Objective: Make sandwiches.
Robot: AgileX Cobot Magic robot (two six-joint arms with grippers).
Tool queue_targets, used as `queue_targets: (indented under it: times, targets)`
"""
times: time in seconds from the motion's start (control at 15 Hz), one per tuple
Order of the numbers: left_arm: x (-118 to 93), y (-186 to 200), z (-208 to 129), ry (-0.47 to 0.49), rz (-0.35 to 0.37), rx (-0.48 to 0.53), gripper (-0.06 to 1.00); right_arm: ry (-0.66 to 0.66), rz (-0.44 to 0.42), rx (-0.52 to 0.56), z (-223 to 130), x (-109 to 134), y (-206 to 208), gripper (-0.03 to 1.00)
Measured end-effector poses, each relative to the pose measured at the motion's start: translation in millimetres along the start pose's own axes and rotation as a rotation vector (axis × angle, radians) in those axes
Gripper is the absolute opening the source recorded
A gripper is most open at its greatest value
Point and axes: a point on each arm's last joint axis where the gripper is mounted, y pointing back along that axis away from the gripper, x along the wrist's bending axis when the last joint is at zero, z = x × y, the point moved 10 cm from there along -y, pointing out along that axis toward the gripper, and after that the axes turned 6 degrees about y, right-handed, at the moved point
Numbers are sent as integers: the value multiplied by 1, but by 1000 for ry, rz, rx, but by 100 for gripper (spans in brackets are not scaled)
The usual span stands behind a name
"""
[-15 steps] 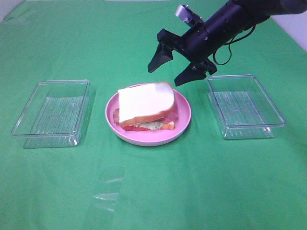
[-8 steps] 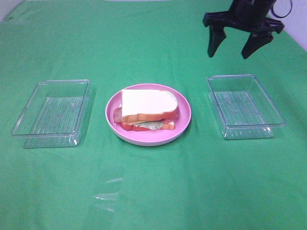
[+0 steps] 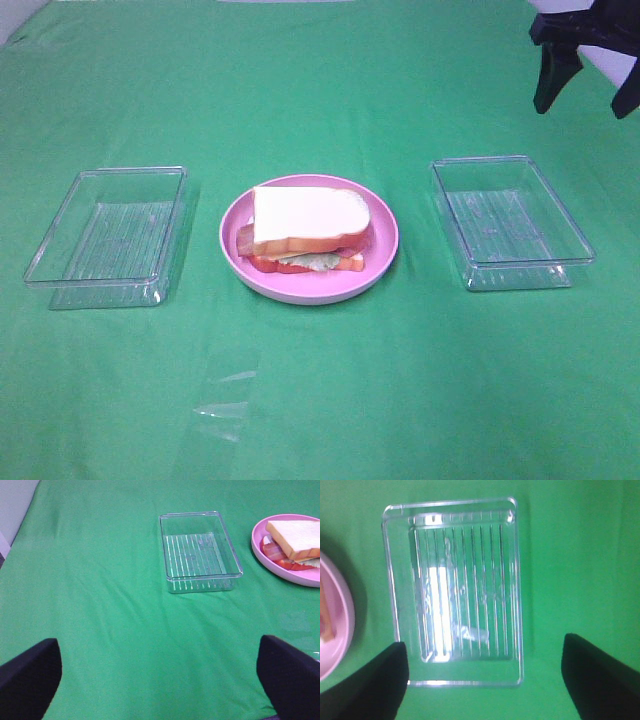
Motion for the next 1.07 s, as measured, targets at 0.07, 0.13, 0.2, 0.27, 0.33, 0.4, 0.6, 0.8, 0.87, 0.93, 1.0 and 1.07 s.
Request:
queue_targets:
  times: [0.07, 0.13, 0.2, 0.27, 0.33, 0.4, 0.6, 0.8, 0.87, 0.93, 1.0, 1.07]
  targets:
    - [0, 0, 0, 0, 0, 0, 97, 0, -1, 27, -27, 2, 9, 81]
    - [0, 0, 0, 0, 0, 0, 97, 0, -4, 46, -54, 5, 18, 81]
    - [0, 0, 0, 0, 0, 0, 97, 0, -4, 53, -70, 6, 23, 81]
    - [0, 0, 0, 0, 0, 0, 97, -10, -4, 62, -100, 10, 32, 81]
    - [0, 0, 0, 0, 0, 0, 97, -17, -8, 26, -159, 17, 49, 81]
    - [0, 0, 0, 0, 0, 0, 97, -19, -9, -8, -188, 20, 55, 81]
    - [0, 0, 0, 0, 0, 0, 97, -20, -16, -95, -246, 27, 60, 81]
    - [0, 0, 0, 0, 0, 0, 97, -12, -21, -274, -298, 34, 67, 80]
    - [0, 0, 0, 0, 0, 0, 97, -8, -28, -346, -312, 36, 70, 80]
    - [0, 0, 0, 0, 0, 0, 97, -3, -34, -416, -324, 37, 72, 80]
    - [0, 0, 0, 0, 0, 0, 97, 3, -42, -505, -337, 38, 74, 80]
    - [0, 0, 0, 0, 0, 0, 97, 7, -48, -571, -345, 39, 76, 80]
